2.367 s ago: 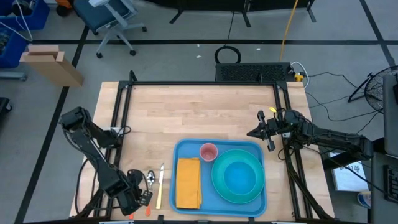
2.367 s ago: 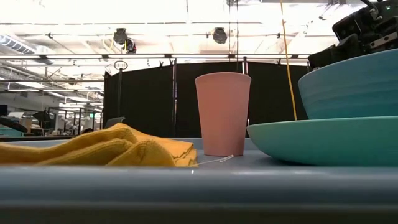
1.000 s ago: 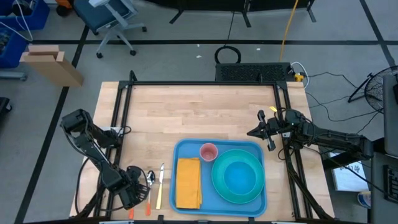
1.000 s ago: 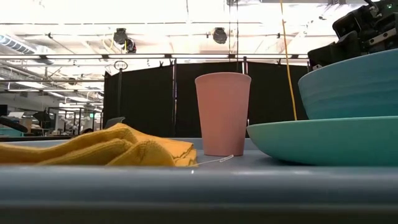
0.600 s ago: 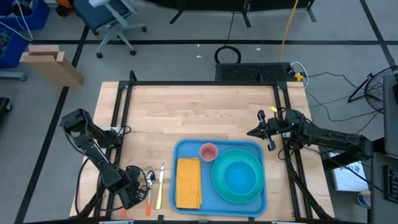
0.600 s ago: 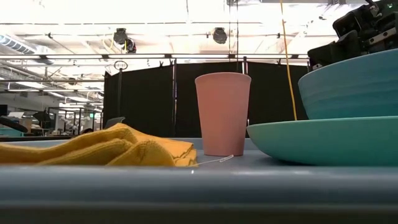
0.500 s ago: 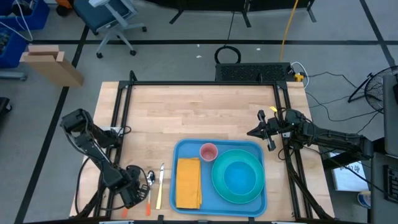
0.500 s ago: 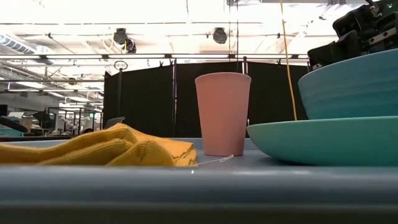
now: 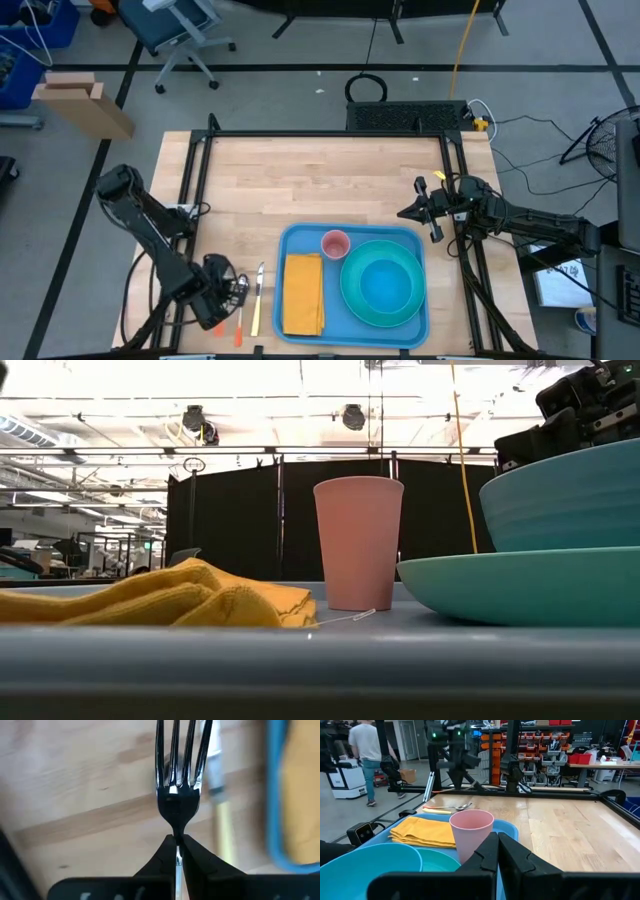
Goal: Set up tray
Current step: Put the orange fork on top of the yellow napkin
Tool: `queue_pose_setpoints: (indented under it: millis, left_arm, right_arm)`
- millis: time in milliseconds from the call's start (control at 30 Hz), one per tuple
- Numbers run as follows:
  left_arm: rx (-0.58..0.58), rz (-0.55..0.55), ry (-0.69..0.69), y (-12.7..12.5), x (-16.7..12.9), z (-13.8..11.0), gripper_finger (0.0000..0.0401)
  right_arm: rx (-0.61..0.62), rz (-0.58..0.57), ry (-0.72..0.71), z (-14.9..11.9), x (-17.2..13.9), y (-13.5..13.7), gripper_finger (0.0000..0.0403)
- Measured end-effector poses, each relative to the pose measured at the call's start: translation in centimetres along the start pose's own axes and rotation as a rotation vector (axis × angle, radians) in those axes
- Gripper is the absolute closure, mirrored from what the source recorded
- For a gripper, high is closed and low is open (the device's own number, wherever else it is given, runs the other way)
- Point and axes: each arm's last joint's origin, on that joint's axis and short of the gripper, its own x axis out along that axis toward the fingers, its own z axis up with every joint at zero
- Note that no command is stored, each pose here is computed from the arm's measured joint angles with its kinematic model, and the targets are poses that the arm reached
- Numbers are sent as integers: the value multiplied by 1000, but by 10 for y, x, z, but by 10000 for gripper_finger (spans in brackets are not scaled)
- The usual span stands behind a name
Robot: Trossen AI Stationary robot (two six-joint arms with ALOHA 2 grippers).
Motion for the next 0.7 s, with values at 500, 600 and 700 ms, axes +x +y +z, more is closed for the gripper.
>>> queue_pose_setpoints:
  millis: [500,600,700]
  left_arm:
    - [150,-258,-61,-112,-4,66,391]
    - [149,-260,-72,-136,5,73,391]
    - [140,-243,-40,-157,15,75,391]
  right_arm:
    - [-8,0,-19,2,0,0,403]
    - [-8,0,-19,2,0,0,403]
    - [-2,0,-19,2,0,0,403]
